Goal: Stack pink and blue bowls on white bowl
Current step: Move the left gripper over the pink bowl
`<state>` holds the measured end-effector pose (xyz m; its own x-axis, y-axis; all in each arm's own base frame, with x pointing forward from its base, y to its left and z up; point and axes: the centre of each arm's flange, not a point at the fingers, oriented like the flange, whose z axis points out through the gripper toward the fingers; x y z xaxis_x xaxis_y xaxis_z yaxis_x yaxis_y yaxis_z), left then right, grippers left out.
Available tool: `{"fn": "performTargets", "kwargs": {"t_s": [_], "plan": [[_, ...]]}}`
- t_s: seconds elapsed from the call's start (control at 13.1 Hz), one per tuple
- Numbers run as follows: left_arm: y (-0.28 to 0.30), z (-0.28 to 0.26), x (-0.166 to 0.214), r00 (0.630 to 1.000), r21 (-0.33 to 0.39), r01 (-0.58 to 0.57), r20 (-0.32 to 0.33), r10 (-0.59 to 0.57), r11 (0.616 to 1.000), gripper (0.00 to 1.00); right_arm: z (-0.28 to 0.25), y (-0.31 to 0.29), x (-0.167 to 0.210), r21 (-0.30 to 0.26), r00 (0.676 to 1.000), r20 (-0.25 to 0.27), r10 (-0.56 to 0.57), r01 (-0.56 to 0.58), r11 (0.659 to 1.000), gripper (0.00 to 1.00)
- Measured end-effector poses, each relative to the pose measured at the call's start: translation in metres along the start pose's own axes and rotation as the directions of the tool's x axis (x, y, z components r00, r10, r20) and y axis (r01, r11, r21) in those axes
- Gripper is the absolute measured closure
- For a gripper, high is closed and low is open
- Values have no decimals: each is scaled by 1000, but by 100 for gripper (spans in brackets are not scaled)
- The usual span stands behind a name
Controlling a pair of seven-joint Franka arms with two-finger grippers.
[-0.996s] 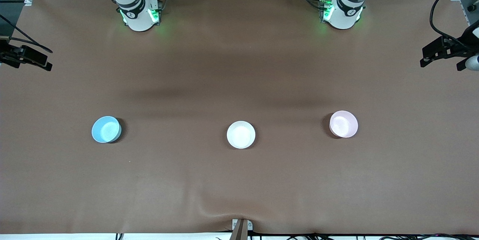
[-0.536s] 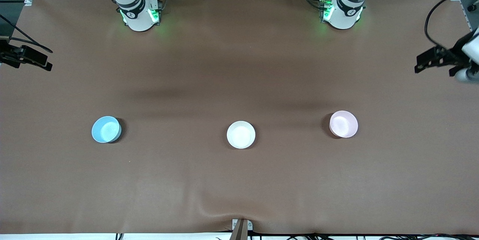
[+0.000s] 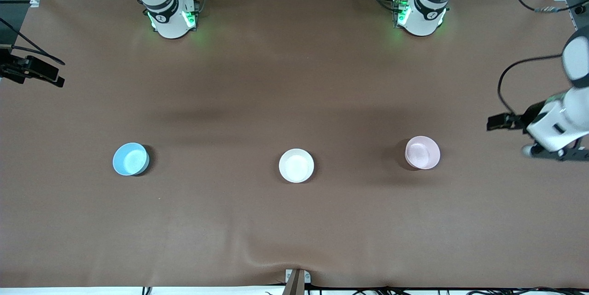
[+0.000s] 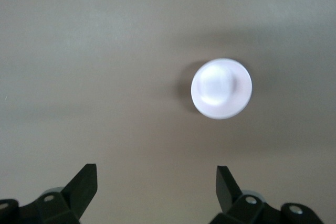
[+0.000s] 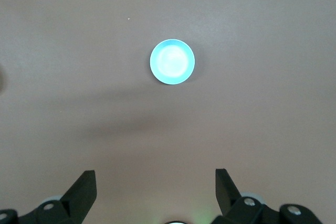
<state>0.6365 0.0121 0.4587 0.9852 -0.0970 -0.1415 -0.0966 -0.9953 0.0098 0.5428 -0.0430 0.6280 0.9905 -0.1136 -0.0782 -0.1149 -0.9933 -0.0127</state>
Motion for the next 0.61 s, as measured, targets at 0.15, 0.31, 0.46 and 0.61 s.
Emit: {"fn": "performTargets", "kwargs": {"t_s": [0.15, 0.31, 0.46, 0.61], "plan": [[-1, 35, 17, 1000, 0, -1, 1, 1, 1000, 0, 0, 0, 0, 0, 1000, -1, 0, 0, 1000, 0], [1, 68, 32, 1000, -1, -7, 3, 7, 1000, 0, 0, 0, 0, 0, 1000, -1, 0, 0, 1000, 0], [8, 97, 45, 1000, -4, -17, 1, 17, 1000, 0, 0, 0, 0, 0, 1000, -1, 0, 0, 1000, 0], [15, 134, 55, 1000, -63, 6, 15, -5, 998, 0, 0, 0, 0, 0, 1000, -1, 0, 0, 1000, 0]]}}
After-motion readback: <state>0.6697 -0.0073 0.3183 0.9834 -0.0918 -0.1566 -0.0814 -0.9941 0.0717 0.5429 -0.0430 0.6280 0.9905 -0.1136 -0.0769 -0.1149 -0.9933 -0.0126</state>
